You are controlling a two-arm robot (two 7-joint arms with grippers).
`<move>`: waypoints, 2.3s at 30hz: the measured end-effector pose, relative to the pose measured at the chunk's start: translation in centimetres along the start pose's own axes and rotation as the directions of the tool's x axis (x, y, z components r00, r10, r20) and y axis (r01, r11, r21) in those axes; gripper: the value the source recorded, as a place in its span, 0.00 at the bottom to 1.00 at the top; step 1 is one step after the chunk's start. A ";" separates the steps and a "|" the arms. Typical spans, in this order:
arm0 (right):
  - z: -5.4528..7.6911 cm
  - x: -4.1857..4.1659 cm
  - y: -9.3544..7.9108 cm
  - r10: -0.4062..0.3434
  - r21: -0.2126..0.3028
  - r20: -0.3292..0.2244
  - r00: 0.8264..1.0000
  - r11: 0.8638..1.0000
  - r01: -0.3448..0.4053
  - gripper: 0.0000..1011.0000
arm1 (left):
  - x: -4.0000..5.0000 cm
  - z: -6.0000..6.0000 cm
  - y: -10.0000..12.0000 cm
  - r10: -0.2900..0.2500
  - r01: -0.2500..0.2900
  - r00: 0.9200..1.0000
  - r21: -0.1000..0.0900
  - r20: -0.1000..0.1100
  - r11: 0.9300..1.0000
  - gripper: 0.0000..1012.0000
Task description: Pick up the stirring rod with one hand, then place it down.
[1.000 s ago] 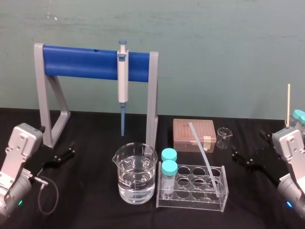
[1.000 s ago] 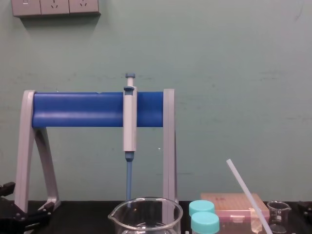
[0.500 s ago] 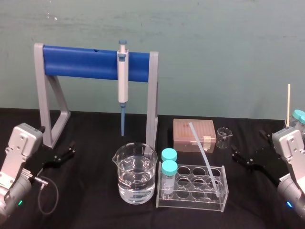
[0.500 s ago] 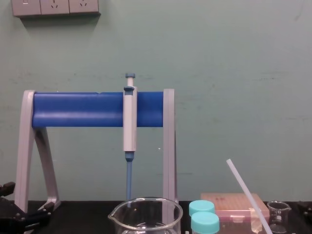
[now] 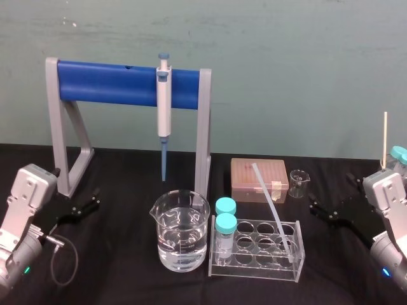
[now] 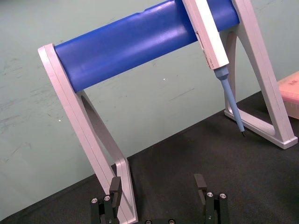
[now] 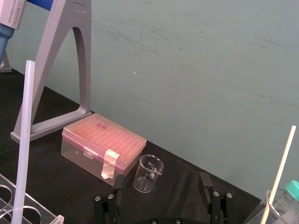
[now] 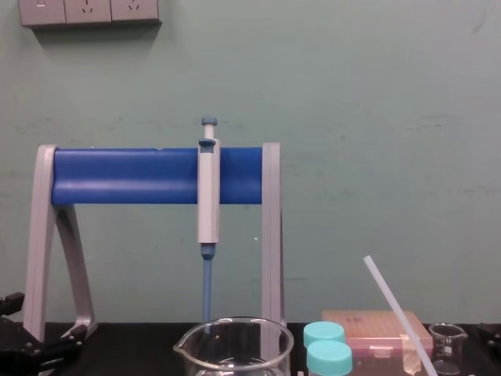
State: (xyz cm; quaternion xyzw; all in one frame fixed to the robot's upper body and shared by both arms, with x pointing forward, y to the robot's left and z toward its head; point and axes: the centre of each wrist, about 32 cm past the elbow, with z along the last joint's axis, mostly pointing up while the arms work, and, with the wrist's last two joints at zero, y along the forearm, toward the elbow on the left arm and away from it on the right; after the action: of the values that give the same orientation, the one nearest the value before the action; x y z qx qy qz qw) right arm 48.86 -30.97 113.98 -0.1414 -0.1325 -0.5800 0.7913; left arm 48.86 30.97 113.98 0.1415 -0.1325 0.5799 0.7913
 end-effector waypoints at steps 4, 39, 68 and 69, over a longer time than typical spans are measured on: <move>0.0 0.00 0.0 0.000 0.000 0.000 1.000 1.000 0.000 0.99 | 0.00 0.0 0.0 0.000 0.000 1.000 0.000 0.000 1.000 0.99; 0.6 0.13 -0.3 -0.044 0.111 -0.024 0.999 0.993 0.047 0.99 | 0.00 0.0 0.0 0.000 0.000 1.000 0.000 0.000 1.000 0.99; 3.2 -2.05 2.8 0.288 0.382 -0.012 0.957 0.886 -0.262 0.99 | 0.00 0.0 0.0 0.000 0.000 1.000 0.000 0.000 1.000 0.99; 3.2 -2.05 2.8 0.288 0.382 -0.012 0.957 0.886 -0.262 0.99 | 0.00 0.0 0.0 0.000 0.000 1.000 0.000 0.000 1.000 0.99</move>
State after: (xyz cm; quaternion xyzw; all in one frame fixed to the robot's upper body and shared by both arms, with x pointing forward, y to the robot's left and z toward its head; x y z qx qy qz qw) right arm 50.82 -27.15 115.94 0.0153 -0.1927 -0.4301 0.8818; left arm 48.86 30.97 113.98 0.1415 -0.1325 0.5799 0.7913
